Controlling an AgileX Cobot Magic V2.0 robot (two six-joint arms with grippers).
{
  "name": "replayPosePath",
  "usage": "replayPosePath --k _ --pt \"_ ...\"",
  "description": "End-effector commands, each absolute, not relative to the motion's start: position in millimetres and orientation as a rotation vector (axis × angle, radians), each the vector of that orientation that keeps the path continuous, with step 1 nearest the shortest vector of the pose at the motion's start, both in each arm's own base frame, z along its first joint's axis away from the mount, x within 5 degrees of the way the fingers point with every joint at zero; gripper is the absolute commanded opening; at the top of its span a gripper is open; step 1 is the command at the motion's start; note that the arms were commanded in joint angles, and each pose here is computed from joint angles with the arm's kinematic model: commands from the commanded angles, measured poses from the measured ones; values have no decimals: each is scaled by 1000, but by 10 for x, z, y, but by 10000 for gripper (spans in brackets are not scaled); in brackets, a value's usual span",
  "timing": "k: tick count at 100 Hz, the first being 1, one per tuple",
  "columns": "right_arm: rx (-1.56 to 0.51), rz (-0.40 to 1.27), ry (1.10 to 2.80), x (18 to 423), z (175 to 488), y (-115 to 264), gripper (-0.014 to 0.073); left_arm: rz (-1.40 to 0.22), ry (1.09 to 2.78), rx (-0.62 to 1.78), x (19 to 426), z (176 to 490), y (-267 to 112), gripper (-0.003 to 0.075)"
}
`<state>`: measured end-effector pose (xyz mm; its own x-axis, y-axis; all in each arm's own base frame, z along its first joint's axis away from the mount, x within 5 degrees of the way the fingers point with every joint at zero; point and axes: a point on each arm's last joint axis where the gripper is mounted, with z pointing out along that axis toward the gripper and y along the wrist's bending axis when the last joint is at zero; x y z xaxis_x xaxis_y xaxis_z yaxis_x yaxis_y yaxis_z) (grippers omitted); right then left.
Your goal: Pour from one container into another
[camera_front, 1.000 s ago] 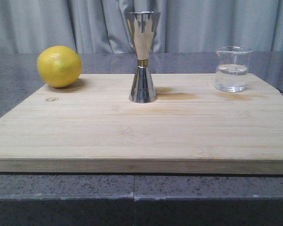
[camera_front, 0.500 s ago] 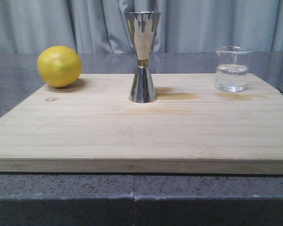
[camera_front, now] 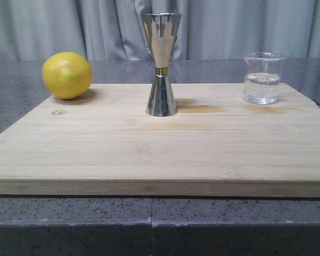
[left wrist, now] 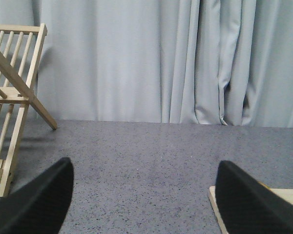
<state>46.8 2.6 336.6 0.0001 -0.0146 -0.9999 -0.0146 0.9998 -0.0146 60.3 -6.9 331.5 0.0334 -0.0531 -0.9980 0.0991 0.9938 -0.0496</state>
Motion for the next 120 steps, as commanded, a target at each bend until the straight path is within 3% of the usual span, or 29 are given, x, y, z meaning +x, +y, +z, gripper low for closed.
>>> replayPosePath --k 1,43,66,92,104,120 --pt "-17 -25 1480 479 3524 12 553 -113 1437 25 595 3488 -59 608" --pt "-12 -8 1497 481 3508 18 553 -169 1429 -9 594 3496 -67 608" --pt "-23 1 1599 522 3547 27 553 -167 1560 22 612 3491 -90 608" --pt "-39 17 1796 748 3697 35 553 -118 1836 224 722 3685 -171 608" --pt "-45 25 1889 876 3704 36 552 -199 1916 349 820 3748 -276 608" --pt "-49 34 1996 1042 3683 35 552 -339 1901 518 1001 3783 -440 608"
